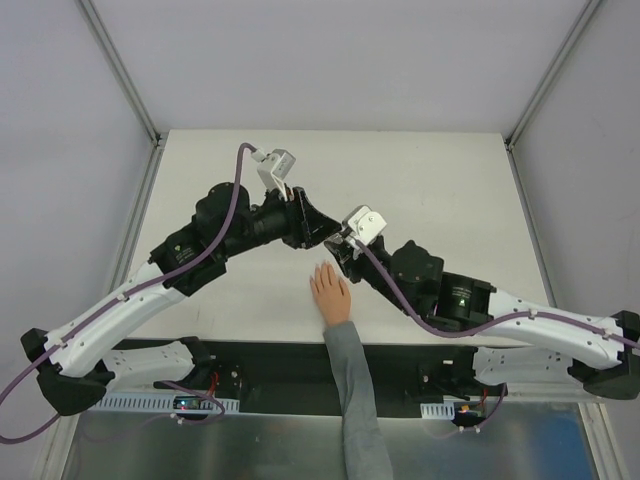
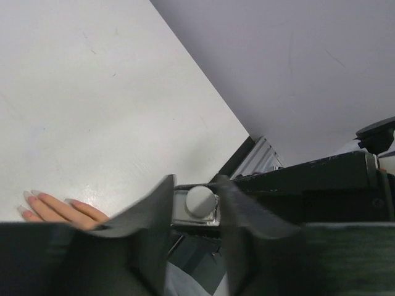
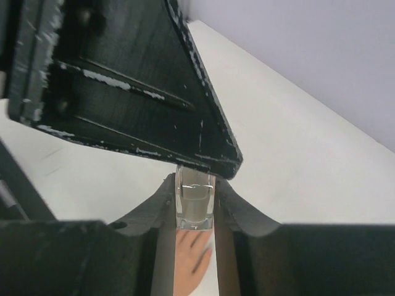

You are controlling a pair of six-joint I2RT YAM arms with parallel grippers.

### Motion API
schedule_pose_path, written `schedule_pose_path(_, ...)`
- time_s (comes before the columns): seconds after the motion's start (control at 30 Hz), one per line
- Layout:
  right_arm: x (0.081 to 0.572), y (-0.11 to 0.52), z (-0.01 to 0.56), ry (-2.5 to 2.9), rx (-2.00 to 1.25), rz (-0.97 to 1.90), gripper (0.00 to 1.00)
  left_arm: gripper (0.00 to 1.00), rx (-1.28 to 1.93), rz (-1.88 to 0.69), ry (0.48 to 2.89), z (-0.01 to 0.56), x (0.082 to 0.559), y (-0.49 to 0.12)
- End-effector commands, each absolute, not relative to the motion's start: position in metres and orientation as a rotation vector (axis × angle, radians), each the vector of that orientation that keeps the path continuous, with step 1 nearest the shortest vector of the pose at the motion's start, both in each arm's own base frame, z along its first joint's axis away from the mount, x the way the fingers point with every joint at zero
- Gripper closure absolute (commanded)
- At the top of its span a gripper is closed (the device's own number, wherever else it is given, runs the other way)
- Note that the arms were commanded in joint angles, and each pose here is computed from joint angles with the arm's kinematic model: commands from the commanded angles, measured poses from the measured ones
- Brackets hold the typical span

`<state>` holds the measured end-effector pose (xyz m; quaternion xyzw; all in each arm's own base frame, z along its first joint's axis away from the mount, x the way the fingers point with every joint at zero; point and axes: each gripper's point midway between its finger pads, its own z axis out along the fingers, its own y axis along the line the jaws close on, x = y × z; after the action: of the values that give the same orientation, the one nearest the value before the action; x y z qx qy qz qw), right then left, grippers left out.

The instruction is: Paint the nails

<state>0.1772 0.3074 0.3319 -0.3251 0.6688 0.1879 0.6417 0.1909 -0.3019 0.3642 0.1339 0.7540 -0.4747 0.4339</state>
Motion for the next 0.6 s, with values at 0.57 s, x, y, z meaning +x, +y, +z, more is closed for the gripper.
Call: schedule_pose_path(0.57, 0.109, 0.295, 0.356, 1.415, -0.930, 1.161, 1.00, 0.26, 0.656, -1.527, 1.611, 0.410, 0.138, -0.290)
